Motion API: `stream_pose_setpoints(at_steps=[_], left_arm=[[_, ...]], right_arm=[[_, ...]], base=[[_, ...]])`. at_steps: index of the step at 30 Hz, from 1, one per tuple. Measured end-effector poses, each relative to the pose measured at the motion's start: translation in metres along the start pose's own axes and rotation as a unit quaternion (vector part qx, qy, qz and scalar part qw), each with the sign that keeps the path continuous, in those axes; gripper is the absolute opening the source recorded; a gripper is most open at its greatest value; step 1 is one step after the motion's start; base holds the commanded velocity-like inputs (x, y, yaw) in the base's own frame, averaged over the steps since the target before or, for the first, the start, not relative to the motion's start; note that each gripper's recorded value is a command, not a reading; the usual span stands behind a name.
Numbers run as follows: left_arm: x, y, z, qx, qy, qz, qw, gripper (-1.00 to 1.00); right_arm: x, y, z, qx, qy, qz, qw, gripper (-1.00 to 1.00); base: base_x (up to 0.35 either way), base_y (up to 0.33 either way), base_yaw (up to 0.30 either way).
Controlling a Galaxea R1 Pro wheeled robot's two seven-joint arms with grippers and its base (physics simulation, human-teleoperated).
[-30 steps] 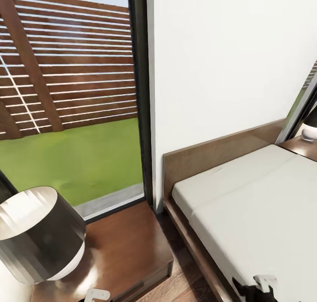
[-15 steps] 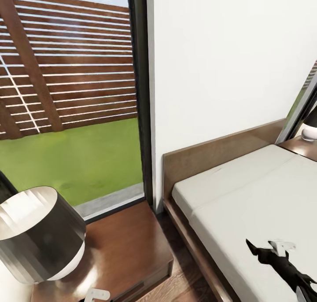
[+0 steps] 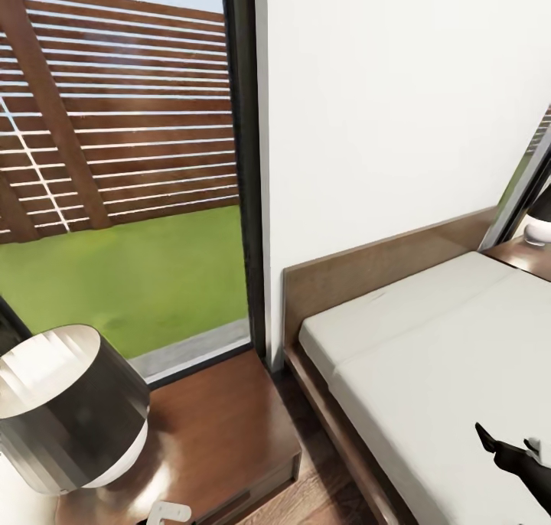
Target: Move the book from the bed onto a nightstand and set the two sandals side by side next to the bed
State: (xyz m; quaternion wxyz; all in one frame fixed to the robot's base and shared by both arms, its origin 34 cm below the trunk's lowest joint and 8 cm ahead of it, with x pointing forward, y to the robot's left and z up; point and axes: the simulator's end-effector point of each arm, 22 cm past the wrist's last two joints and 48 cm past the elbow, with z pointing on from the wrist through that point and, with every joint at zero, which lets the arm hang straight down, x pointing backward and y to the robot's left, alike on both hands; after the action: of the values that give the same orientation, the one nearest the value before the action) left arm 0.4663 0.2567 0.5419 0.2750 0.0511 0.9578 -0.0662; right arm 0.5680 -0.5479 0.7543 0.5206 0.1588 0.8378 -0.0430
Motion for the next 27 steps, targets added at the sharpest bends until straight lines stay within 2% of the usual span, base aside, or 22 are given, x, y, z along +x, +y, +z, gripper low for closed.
stream_pose_setpoints(at_steps=[7, 16, 27], left_arm=[[-0.005, -0.001, -0.009, 0.0, 0.0, 0.0, 1.0, 1.0], [-0.005, -0.001, -0.009, 0.0, 0.0, 0.0, 1.0, 1.0], [-0.005, -0.001, -0.009, 0.0, 0.0, 0.0, 1.0, 1.0]], right_arm=[[-0.008, 0.001, -0.005, 0.0, 0.0, -0.002, 1.0, 1.0], [-0.004, 0.004, -0.005, 0.0, 0.003, 0.0, 1.0, 1.0], [0.003, 0.004, -0.005, 0.0, 0.01, 0.002, 0.9999, 1.0]], base=[[0.0, 0.0, 0.0], [0.0, 0.0, 0.0], [0.0, 0.0, -0.261]])
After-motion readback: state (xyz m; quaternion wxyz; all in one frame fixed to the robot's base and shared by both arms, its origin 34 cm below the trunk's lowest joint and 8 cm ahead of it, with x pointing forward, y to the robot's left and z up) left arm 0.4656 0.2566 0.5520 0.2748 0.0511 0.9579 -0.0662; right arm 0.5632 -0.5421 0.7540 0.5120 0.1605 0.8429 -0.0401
